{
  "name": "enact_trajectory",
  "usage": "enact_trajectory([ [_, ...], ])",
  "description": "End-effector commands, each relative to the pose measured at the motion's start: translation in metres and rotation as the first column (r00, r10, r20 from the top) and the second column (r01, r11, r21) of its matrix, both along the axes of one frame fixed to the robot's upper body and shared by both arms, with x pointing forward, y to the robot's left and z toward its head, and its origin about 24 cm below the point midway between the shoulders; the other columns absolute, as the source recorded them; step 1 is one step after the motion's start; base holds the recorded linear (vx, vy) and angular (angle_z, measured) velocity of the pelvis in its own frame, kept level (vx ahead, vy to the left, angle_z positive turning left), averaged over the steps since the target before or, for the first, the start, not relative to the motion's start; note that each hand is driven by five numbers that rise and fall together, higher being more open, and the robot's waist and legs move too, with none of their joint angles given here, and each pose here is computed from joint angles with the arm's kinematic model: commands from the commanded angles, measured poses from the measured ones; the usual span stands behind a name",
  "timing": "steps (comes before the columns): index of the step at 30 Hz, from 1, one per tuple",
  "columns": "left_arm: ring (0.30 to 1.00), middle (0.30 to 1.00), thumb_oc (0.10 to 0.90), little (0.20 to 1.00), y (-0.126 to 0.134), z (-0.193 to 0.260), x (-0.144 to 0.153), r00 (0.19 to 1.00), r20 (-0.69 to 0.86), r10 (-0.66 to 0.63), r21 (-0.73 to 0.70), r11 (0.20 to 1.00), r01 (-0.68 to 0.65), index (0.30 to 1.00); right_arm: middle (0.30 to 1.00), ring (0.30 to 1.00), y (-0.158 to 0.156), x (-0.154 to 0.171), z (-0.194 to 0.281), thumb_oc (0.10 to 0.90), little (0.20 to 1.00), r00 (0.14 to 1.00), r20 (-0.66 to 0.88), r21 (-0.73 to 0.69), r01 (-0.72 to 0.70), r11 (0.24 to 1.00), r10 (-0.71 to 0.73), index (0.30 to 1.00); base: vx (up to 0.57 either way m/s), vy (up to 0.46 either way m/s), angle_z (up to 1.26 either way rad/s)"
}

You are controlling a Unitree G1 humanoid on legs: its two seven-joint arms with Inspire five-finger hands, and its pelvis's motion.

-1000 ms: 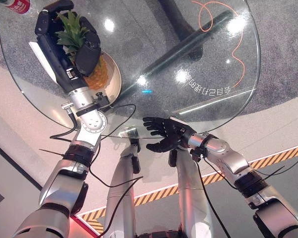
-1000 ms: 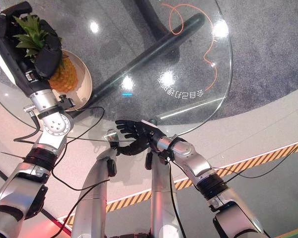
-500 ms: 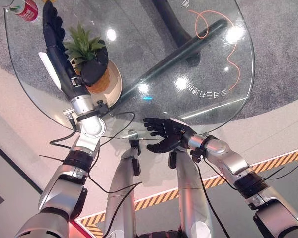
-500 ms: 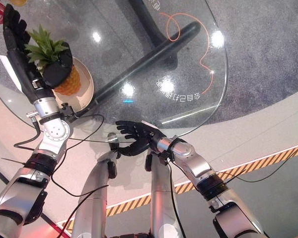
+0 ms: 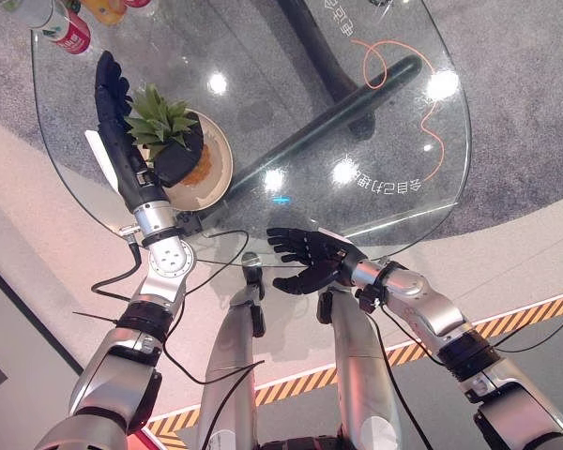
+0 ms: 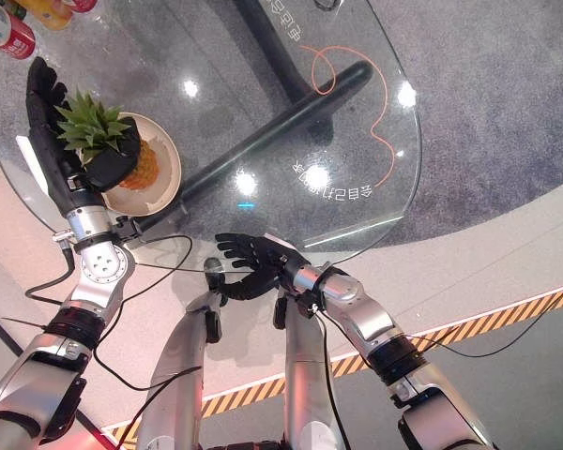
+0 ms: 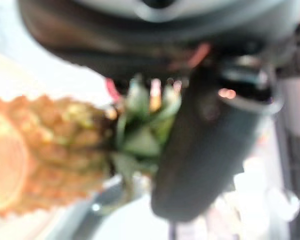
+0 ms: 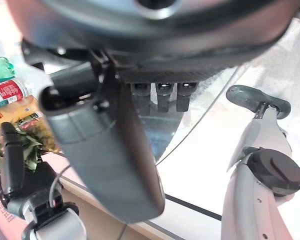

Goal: Pick up the fruit to the plate

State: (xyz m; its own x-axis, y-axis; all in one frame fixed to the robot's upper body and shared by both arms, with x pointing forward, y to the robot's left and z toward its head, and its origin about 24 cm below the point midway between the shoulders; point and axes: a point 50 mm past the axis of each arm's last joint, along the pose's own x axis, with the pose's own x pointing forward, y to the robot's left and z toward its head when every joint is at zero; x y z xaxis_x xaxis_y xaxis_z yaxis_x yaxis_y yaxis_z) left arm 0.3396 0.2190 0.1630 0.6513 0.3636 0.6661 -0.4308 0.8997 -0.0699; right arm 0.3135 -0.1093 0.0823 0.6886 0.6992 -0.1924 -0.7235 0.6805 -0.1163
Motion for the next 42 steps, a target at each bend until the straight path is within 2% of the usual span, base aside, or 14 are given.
enact_trajectory([
  [1,0.9,0.9,0.8,0.9,0.01,0.021,-0.009,0.992,0.126,-0.007,-0.036,0.999,0.012,0.9,0.9,0.9,0.017,-0.017,0.022,0.8,0.9,0.987,0.118,0.108,-0.123,0.986,0.111,0.9,-0.03,-0.054,-0.01],
  [18,0.9,0.9,0.8,0.9,0.012,-0.017,-0.019,0.995,-0.008,-0.094,-0.086,0.992,0.093,0.9,0.9,0.9,0.006,-0.023,0.013,0.8,0.9,0.99,0.111,0.117,-0.101,0.988,0.088,0.9,-0.02,-0.045,0.0],
  [20,0.9,0.9,0.8,0.9,0.015,-0.031,-0.024,0.993,-0.044,-0.113,-0.151,0.983,0.105,0.9,0.9,0.9,0.002,-0.025,0.01,0.8,0.9,0.99,0.109,0.121,-0.098,0.988,0.085,0.9,-0.02,-0.048,0.0],
  [23,0.9,0.9,0.8,0.9,0.015,-0.034,-0.025,0.992,-0.054,-0.115,-0.161,0.981,0.105,0.9,0.9,0.9,0.002,-0.026,0.008,0.8,0.9,0.991,0.107,0.122,-0.095,0.988,0.083,0.9,0.0,-0.018,0.0],
  [27,0.9,0.9,0.8,0.9,0.012,-0.064,-0.037,0.98,-0.142,-0.14,-0.247,0.964,0.101,0.9,0.9,0.9,-0.002,-0.031,0.002,0.8,0.9,0.992,0.097,0.13,-0.089,0.988,0.076,0.9,-0.01,-0.062,0.03],
  [36,0.9,0.9,0.8,0.9,0.01,-0.089,-0.048,0.942,-0.249,-0.223,-0.271,0.95,0.153,0.9,0.9,0.9,-0.01,-0.035,-0.003,0.8,0.9,0.995,0.083,0.133,-0.072,0.988,0.061,0.9,0.0,-0.042,0.04],
  [42,0.9,0.9,0.8,0.9,0.013,-0.106,-0.055,0.919,-0.315,-0.235,-0.335,0.934,0.124,0.9,0.9,0.9,-0.014,-0.037,-0.007,0.8,0.9,0.997,0.068,0.132,-0.052,0.99,0.043,0.9,-0.01,-0.036,0.02],
])
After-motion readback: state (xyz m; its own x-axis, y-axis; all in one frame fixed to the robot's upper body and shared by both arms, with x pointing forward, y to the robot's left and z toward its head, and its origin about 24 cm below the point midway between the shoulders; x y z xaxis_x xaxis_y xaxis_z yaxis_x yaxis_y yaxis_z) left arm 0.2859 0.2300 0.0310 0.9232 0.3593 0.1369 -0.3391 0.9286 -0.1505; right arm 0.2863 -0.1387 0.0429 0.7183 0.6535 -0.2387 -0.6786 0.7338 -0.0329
